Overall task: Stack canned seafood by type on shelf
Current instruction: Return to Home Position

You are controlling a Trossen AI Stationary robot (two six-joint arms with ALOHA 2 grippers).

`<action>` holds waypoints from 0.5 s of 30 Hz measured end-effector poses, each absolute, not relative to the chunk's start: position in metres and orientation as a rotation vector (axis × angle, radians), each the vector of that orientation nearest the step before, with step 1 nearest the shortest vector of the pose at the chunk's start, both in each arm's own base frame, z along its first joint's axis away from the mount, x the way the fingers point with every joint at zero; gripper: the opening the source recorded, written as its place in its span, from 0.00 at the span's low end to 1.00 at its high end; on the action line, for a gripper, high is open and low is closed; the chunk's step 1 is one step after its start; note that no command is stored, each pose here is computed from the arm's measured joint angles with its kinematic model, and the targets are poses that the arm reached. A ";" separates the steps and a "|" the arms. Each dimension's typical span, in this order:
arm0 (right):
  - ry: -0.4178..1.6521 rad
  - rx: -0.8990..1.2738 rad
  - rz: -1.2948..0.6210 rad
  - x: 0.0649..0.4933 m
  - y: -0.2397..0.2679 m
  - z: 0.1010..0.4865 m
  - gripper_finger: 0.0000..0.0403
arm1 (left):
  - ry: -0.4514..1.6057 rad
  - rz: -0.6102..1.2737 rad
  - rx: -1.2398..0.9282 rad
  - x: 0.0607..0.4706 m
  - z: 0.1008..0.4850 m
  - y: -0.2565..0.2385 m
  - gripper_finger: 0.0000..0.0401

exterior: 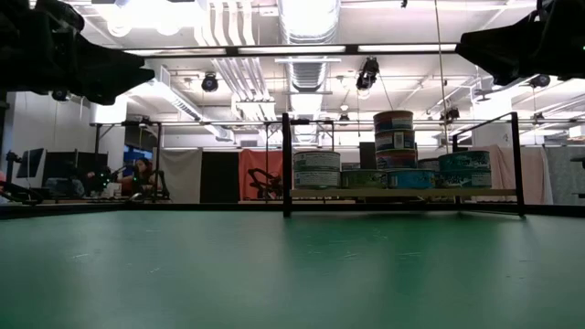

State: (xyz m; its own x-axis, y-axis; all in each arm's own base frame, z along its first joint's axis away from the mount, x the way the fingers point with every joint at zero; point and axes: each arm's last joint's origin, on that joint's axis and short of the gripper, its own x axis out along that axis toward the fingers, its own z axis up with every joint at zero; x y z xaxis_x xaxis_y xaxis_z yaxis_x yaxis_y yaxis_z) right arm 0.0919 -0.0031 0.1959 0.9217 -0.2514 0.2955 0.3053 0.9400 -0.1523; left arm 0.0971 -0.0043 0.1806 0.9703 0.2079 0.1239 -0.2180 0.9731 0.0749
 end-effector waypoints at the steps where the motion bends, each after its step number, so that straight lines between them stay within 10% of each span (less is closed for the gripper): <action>1: -0.276 -0.199 -0.288 0.092 -0.003 0.196 0.50 | -0.112 0.215 0.089 0.097 0.180 -0.004 0.57; 15: -0.276 -0.198 -0.288 0.092 -0.003 0.196 0.50 | -0.066 0.212 0.101 0.101 0.177 -0.005 0.57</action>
